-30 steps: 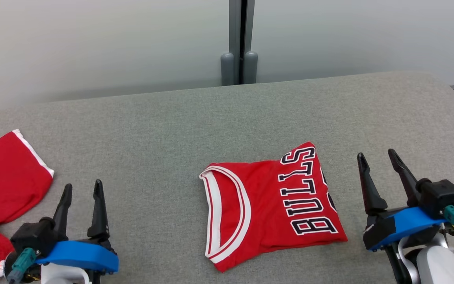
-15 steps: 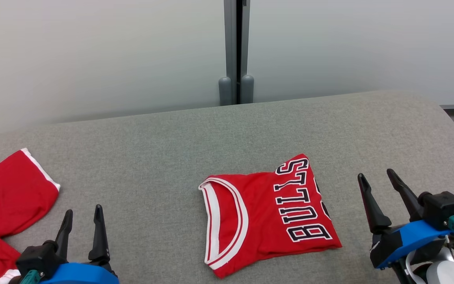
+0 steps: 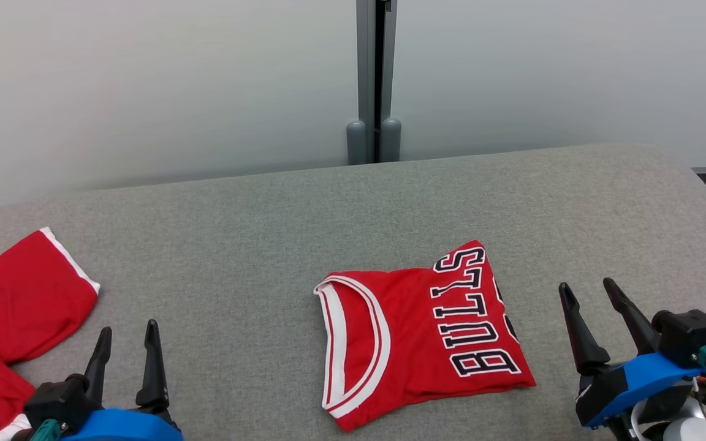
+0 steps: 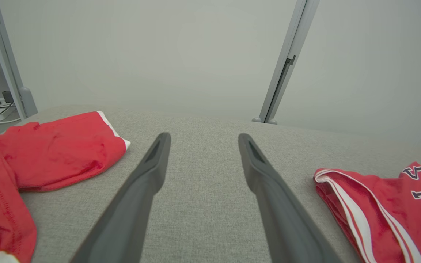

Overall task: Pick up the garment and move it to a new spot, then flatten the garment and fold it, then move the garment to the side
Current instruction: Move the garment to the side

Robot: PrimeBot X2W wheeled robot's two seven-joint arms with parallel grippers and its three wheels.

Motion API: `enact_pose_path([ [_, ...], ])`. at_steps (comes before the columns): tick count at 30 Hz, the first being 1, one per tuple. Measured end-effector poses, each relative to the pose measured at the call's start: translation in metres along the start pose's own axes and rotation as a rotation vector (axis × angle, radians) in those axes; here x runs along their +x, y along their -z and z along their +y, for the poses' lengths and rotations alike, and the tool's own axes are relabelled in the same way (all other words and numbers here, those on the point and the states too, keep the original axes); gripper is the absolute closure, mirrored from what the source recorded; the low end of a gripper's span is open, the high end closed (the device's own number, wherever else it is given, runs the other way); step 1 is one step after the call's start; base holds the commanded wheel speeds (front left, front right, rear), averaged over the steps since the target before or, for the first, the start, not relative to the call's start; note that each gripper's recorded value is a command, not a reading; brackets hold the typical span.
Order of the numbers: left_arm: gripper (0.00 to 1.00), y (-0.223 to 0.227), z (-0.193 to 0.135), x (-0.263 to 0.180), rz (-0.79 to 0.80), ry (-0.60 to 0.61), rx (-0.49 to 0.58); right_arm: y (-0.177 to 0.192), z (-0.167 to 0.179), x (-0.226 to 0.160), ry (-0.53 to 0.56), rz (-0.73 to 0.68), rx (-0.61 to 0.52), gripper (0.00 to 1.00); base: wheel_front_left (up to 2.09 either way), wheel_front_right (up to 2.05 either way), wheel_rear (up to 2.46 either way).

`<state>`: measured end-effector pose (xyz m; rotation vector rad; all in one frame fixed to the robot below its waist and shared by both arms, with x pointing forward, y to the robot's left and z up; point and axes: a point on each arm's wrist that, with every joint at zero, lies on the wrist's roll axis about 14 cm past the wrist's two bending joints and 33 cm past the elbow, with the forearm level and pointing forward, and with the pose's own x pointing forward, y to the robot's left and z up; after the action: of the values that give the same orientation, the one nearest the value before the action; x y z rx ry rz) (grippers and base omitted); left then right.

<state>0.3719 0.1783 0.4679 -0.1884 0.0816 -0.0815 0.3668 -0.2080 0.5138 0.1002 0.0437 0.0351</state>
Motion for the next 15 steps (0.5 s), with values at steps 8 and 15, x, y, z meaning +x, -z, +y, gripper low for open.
enact_pose_path([
  [8, 0.0, -0.001, -0.001, 0.003, 0.001, 0.003, 0.003, 0.01, 0.008, 0.004, -0.021, 0.042, 0.017, 0.0, 0.0, 0.0, 0.0],
  [15, 0.0, -0.004, 0.001, 0.009, 0.0, -0.001, 0.005, 0.037, 0.028, 0.018, -0.077, 0.219, 0.081, 0.0, 0.0, 0.0, 0.0],
])
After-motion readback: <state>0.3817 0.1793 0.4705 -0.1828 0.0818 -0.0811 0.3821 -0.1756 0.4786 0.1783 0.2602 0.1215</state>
